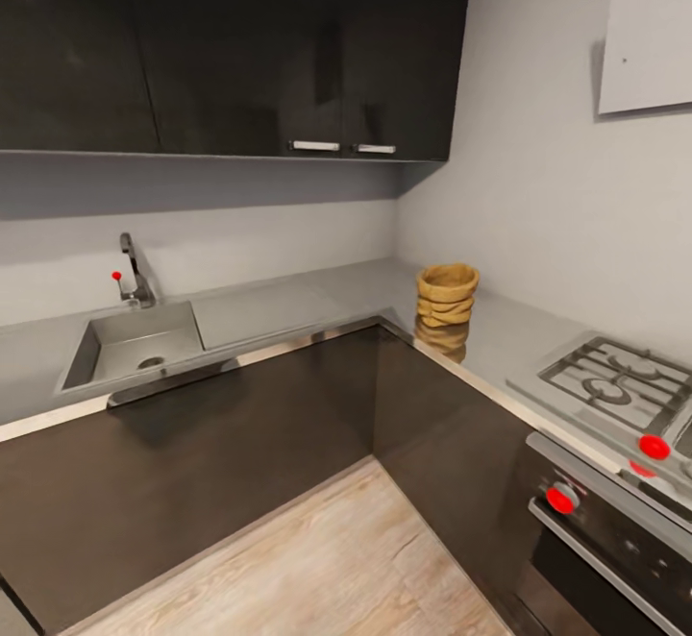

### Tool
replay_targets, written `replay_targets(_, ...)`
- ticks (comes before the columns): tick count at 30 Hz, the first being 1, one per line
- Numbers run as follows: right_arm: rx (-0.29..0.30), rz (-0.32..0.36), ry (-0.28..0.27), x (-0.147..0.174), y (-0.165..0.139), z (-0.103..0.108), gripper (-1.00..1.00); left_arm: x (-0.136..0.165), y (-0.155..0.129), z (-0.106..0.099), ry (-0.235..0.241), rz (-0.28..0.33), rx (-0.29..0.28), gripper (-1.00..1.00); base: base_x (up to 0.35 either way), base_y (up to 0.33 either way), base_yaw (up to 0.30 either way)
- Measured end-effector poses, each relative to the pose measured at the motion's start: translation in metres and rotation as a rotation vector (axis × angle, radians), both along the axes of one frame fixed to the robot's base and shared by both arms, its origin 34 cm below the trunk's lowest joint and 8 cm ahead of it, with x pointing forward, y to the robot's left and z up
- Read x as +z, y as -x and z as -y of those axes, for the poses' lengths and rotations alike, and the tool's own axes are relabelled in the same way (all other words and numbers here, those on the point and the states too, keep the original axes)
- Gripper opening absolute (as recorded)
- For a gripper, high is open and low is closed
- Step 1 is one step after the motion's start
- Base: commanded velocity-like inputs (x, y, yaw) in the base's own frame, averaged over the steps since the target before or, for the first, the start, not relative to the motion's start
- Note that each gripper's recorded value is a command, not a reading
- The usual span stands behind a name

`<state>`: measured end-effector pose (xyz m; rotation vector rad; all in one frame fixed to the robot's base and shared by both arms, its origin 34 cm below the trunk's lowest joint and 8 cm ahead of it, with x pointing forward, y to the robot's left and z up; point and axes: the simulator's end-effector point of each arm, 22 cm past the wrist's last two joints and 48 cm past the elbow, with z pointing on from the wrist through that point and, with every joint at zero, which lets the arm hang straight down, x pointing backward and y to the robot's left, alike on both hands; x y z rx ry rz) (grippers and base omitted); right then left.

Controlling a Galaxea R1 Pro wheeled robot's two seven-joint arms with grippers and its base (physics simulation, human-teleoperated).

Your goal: In the kitchen, take the popcorn bag from the countertop, put it into the microwave, and heat it until the popcorn is cooked so the cooked popcorn ends up inside the bag.

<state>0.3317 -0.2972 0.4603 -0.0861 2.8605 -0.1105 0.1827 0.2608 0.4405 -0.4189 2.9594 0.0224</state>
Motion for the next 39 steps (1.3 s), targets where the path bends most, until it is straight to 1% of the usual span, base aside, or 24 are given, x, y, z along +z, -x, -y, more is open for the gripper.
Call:
replay_targets(27, 0.000, 0.009, 0.005, 0.0008, -0.0019, 0.0036, 1.00, -0.0001, 0.0003, 0.0014, 0.002, -0.001, -0.002, 1.00, 0.312, 0.182, -0.001)
replay_targets(35, -0.003, 0.002, 0.006, 0.0003, -0.0005, 0.0030, 1.00, -0.0001, 0.0002, 0.0014, 0.002, -0.002, -0.002, 1.00, 0.282, 0.154, -0.195)
replay_targets(39, -0.003, 0.002, 0.007, 0.0002, -0.0004, 0.0036, 1.00, -0.0002, 0.0003, 0.0014, 0.002, -0.002, -0.002, 1.00, 0.113, 0.026, -0.241)
